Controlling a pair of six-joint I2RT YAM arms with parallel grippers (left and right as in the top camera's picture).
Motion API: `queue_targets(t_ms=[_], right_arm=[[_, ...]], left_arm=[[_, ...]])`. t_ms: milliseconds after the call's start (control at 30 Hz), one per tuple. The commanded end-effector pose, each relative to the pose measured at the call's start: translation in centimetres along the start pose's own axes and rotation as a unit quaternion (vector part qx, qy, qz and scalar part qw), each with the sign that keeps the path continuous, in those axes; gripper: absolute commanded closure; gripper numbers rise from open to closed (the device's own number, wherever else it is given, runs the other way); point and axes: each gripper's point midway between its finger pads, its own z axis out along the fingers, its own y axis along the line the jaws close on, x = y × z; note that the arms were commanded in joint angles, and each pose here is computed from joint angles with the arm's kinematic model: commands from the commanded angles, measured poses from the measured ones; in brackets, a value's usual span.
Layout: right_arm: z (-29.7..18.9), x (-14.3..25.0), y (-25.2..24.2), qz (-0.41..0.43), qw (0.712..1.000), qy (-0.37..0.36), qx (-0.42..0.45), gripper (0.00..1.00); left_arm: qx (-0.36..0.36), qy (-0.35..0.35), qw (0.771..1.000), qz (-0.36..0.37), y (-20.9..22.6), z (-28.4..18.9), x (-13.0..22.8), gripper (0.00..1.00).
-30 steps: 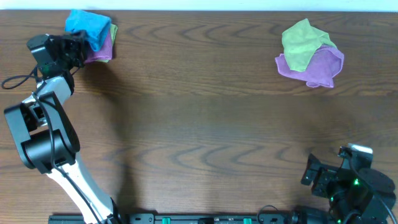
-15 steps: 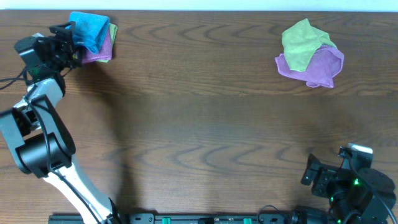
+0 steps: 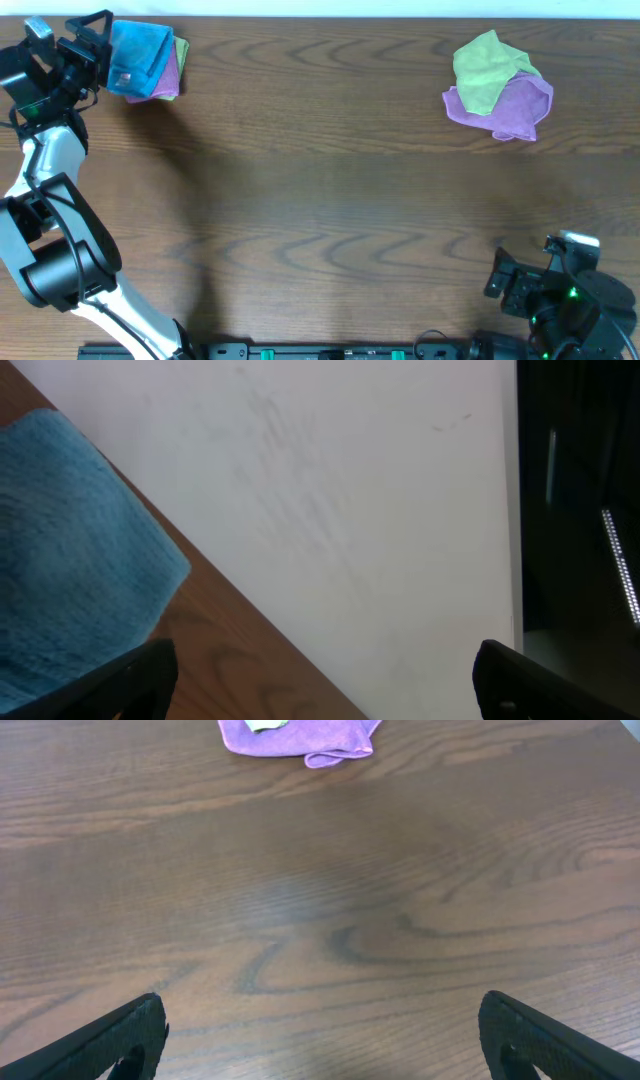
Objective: Fold the cloth
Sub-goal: 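Lower the blue cloth onto the purple stack and adjust with the left gripper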
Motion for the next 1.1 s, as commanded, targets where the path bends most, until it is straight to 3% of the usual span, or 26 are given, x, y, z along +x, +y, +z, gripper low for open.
queue_targets(t_ms=[0,300,533,733,867,1067], right_arm=[[0.1,0.2,-0.1,0.009,1.0,0.004,0.003,0.01],[0.1,0.2,-0.1,0.009,1.0,0.004,0.003,0.01],[0.1,0.2,-0.1,0.009,1.0,0.004,0.003,0.01],[0.1,0.2,-0.1,0.009,1.0,0.004,0.003,0.01],[0.1,0.2,-0.1,0.009,1.0,0.004,0.003,0.01],[0.1,0.2,-0.1,0.009,1.0,0.004,0.003,0.01]], left_arm=[[-0.014,-0.032,0.999,0.019,-0.5,0.4,-1.0,0.05],[-0.037,-0.052,0.996,0.06,1.5,4.1,1.3,0.05],[-0.074,-0.088,0.993,-0.034,7.1,5.3,1.2,0.05],[-0.119,-0.069,0.984,-0.116,10.6,5.4,3.1,0.05],[-0.094,-0.06,0.988,-0.106,9.5,5.6,3.0,0.05],[0.021,-0.069,0.996,-0.06,3.6,5.5,1.0,0.05]])
